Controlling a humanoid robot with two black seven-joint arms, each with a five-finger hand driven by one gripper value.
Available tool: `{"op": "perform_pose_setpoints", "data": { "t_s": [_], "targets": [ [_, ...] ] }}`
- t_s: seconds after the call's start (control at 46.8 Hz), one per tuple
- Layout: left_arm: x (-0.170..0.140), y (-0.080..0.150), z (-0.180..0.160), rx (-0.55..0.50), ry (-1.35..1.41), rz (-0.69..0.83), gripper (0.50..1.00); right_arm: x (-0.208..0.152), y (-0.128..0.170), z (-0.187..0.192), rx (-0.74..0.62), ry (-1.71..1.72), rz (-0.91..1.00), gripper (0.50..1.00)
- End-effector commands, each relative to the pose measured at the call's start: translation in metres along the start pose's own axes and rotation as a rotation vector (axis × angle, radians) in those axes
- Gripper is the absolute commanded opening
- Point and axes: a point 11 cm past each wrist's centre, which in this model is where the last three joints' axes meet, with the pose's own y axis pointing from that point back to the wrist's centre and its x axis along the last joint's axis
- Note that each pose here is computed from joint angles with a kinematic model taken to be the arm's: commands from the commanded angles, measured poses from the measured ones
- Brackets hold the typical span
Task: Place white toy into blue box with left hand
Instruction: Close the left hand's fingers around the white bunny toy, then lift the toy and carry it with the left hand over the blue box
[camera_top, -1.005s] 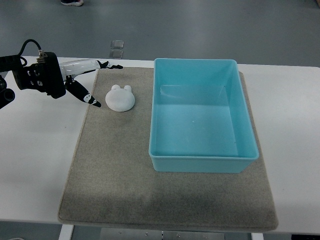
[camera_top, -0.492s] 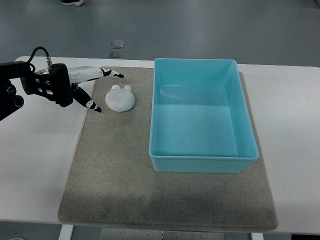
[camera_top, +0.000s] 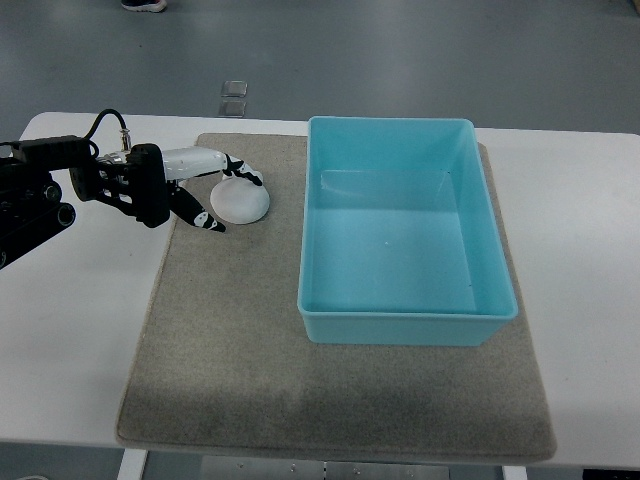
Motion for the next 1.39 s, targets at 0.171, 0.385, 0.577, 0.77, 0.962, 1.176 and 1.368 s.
{"op": "perform_pose_setpoints", "data": {
  "t_s": [0.171, 0.385, 0.577, 0.77, 0.962, 1.176, 1.368],
  "targets": [
    [0.002, 0.001, -0.005, 0.015, -0.002, 0.003, 0.737, 0.000, 0.000, 0.000, 0.000, 0.000, 0.000, 0.936],
    [-0.003, -0.005, -0.013, 0.045, 0.000, -0.005, 0.500, 0.000, 0.000, 0.000, 0.000, 0.000, 0.000, 0.936],
    [-0.001, -0.006, -0.013, 0.045, -0.016, 0.008, 0.500, 0.000, 0.000, 0.000, 0.000, 0.000, 0.000, 0.936],
    [0.004, -0.007, -0.010, 0.036, -0.022, 0.032, 0.500, 0.000, 0.000, 0.000, 0.000, 0.000, 0.000, 0.936],
    [0.021, -0.003, -0.009, 0.035, -0.034, 0.086, 0.500, 0.000, 0.000, 0.000, 0.000, 0.000, 0.000, 0.936],
    [0.063, 0.010, -0.007, 0.041, -0.081, 0.190, 0.500, 0.000, 0.000, 0.000, 0.000, 0.000, 0.000, 0.936],
    [0.105, 0.008, 0.027, -0.054, -0.076, 0.285, 0.500, 0.000, 0.000, 0.000, 0.000, 0.000, 0.000, 0.936]
  ]
}}
